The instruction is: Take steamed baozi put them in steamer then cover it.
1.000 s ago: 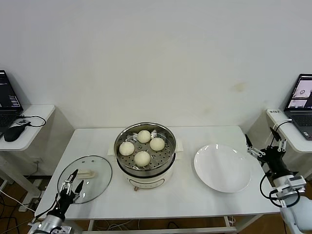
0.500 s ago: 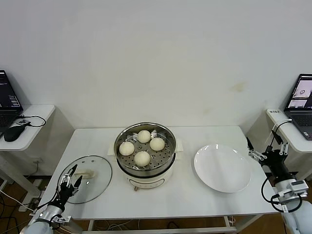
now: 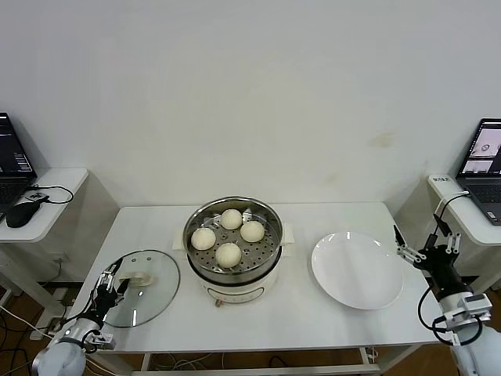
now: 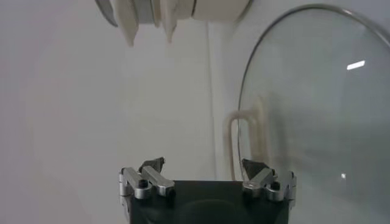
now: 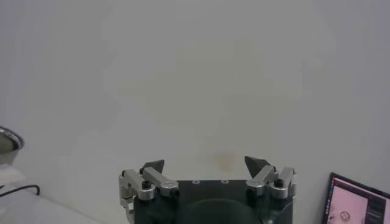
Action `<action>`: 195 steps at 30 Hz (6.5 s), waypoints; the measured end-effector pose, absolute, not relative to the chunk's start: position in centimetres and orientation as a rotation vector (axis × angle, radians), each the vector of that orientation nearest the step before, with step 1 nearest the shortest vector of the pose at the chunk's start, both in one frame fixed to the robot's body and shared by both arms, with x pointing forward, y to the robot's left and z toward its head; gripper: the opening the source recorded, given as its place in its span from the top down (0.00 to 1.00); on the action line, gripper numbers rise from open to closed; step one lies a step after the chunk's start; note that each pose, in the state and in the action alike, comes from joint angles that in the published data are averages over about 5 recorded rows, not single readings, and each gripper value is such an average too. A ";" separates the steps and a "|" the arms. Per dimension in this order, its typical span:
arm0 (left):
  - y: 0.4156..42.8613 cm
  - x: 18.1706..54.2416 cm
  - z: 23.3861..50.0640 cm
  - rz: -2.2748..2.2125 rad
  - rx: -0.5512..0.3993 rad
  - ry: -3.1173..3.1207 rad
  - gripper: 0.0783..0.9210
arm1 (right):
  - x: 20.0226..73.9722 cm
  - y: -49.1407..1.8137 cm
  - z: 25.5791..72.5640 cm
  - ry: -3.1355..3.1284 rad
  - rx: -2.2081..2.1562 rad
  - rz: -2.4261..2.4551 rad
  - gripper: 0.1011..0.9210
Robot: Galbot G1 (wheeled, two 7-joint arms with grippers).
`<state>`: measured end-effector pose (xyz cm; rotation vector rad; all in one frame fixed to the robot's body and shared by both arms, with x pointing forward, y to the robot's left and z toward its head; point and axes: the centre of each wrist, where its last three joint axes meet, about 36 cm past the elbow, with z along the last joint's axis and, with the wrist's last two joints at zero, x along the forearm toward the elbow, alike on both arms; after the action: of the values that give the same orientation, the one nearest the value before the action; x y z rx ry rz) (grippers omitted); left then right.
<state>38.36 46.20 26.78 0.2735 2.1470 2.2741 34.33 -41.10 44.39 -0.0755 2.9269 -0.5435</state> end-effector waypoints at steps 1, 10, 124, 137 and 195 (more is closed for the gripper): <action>46.2 38.5 26.8 2.274 0.275 2.146 0.12 | 34.3 -41.1 44.3 2.929 -0.076 -0.544 0.12; 45.9 39.4 27.2 2.270 0.293 2.150 0.12 | 34.2 -41.1 44.0 2.934 -0.081 -0.547 0.12; 21.5 45.3 47.9 2.098 0.073 2.298 0.92 | 30.0 -35.5 35.0 2.960 0.052 -0.655 0.12; 13.1 46.1 46.4 2.099 0.141 2.315 0.92 | 29.7 -34.9 33.9 2.959 0.075 -0.671 0.12; 13.2 41.1 44.4 1.991 0.155 2.353 0.34 | 28.8 -33.6 32.3 2.980 0.009 -0.649 0.12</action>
<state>41.07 13.16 44.44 0.1546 2.3531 1.9909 28.75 -33.56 32.29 0.0095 2.9800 -0.6487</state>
